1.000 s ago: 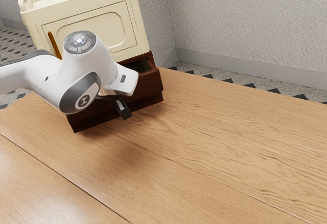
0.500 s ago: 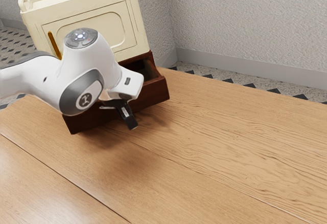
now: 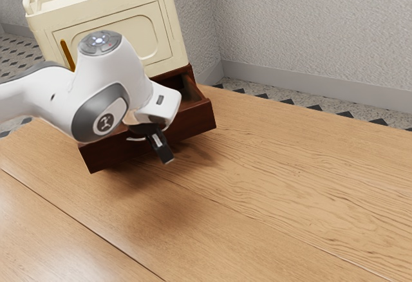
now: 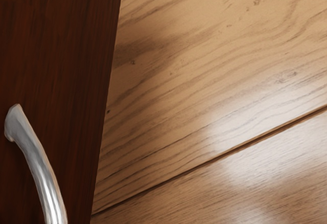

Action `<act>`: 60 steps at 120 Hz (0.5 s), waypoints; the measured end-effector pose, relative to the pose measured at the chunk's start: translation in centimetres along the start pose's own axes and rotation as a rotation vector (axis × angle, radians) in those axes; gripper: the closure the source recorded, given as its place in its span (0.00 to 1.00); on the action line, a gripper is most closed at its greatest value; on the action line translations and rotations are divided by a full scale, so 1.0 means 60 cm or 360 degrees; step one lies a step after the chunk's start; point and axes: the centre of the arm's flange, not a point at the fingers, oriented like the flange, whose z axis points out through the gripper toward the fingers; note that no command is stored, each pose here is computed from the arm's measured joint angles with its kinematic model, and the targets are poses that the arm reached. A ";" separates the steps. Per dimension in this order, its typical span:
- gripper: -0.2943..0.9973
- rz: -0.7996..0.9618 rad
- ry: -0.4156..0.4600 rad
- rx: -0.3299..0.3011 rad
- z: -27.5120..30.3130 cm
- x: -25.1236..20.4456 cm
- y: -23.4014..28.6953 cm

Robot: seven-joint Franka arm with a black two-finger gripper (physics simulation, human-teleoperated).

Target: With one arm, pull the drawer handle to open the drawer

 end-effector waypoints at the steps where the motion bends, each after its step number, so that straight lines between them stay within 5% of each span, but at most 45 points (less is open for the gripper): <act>1: 0.30 0.0000 0.0001 0.0001 -0.001 0.000 0.000; 32: 0.30 0.0037 0.0012 0.0074 -0.036 0.004 -0.008; 47: 0.27 0.0089 0.0101 0.0123 -0.165 0.051 0.030; 60: 0.25 0.0045 0.0226 -0.0106 -0.312 0.092 0.113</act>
